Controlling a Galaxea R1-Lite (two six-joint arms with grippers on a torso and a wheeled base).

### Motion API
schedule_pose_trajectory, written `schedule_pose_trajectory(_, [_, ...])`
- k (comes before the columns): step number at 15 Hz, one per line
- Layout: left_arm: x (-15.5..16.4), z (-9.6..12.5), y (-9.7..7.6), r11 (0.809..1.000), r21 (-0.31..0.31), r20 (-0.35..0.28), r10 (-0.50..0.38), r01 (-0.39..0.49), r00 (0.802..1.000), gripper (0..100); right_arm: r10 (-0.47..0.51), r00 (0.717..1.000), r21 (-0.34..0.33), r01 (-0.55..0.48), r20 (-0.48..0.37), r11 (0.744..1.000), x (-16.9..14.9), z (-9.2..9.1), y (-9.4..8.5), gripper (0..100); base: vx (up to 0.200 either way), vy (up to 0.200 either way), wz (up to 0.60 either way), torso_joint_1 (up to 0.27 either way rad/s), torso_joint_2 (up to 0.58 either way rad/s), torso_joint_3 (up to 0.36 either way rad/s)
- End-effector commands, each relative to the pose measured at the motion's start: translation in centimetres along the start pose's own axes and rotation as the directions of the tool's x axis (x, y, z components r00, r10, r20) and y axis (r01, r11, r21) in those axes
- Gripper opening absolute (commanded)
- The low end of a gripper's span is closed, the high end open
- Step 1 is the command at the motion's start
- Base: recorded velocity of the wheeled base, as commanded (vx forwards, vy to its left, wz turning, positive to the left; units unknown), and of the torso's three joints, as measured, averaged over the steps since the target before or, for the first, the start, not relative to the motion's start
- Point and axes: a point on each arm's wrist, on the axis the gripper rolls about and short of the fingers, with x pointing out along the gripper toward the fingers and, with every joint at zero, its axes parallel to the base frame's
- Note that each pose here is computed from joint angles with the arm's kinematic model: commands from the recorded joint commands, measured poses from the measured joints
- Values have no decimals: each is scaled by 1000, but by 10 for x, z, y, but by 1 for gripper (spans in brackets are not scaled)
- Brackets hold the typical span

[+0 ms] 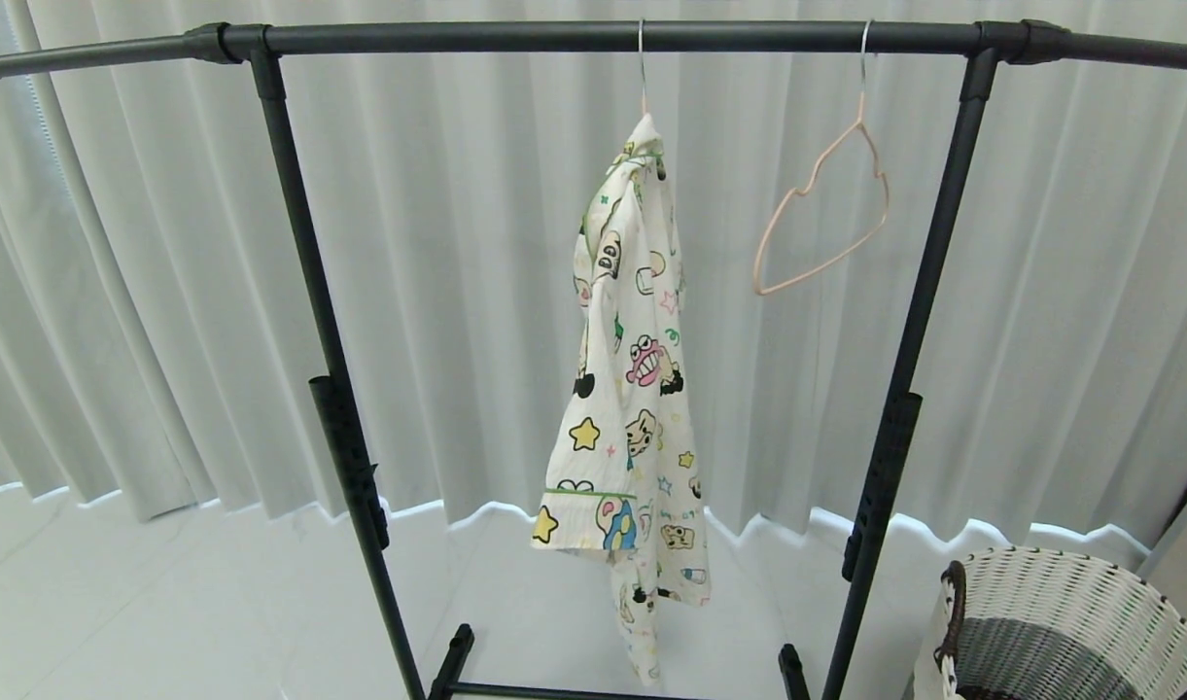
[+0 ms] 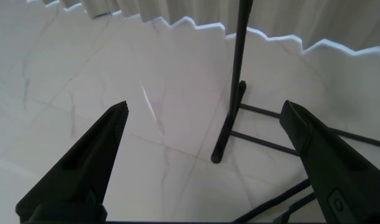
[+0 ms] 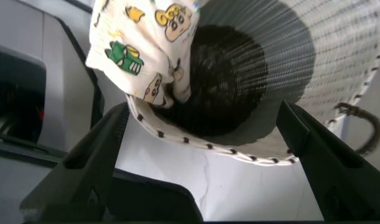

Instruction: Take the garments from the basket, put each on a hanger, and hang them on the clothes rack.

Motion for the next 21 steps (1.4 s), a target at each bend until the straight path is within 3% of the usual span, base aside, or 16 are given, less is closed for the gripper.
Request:
schedule_pose_trajectory(1, [0, 0, 0, 1000, 0, -2, 0, 0, 1000, 100, 6, 1000, -6, -6, -9, 1000, 1, 0, 0, 100, 0, 0, 0, -100, 261, 124])
schedule_pose_trajectory(4, [0, 0, 0, 1000, -23, -2, 0, 0, 1000, 100, 4, 1000, -4, -4, 19, 1000, 0, 3, -1, 100, 0, 0, 0, -41, 98, 38])
schedule_pose_trajectory(6, [0, 0, 0, 1000, -22, 4, -1, 1, 1000, 100, 24, 998, -10, -23, 58, 1000, 2, 34, -14, 100, 0, 0, 0, -4, 9, 25])
schedule_pose_trajectory(8, [0, 0, 0, 1000, -21, 3, -1, 1, 1000, 100, 53, 998, -29, -52, 35, 998, 13, 58, -22, 100, 0, 0, 0, 0, 0, 0])
schedule_pose_trajectory(10, [0, 0, 0, 1000, -19, 3, -2, 2, 1000, 100, 134, 991, -67, -135, -16, 989, 43, 87, -17, 100, 0, 0, 0, 0, 0, 0])
schedule_pose_trajectory(11, [0, 0, 0, 1000, -22, 6, -1, 1, 1000, 100, 129, 990, -71, -133, -52, 989, 61, 95, -9, 100, 0, 0, 0, 0, 0, 0])
schedule_pose_trajectory(15, [-1, 0, 0, 1000, -24, 9, -2, 2, 1000, 100, 50, 984, -65, -62, -171, 996, 121, 108, 40, 100, 0, 0, 0, 0, 0, 0])
schedule_pose_trajectory(17, [0, 0, 0, 1000, -23, 7, -2, 2, 1000, 100, -26, 977, -88, 8, -209, 996, 144, 106, 45, 100, 0, 0, 0, 0, 0, 0])
schedule_pose_trajectory(21, [0, 0, 0, 1000, -23, 7, -2, 2, 1000, 100, -50, 972, -102, 27, -228, 994, 157, 103, 48, 100, 0, 0, 0, 0, 0, 0])
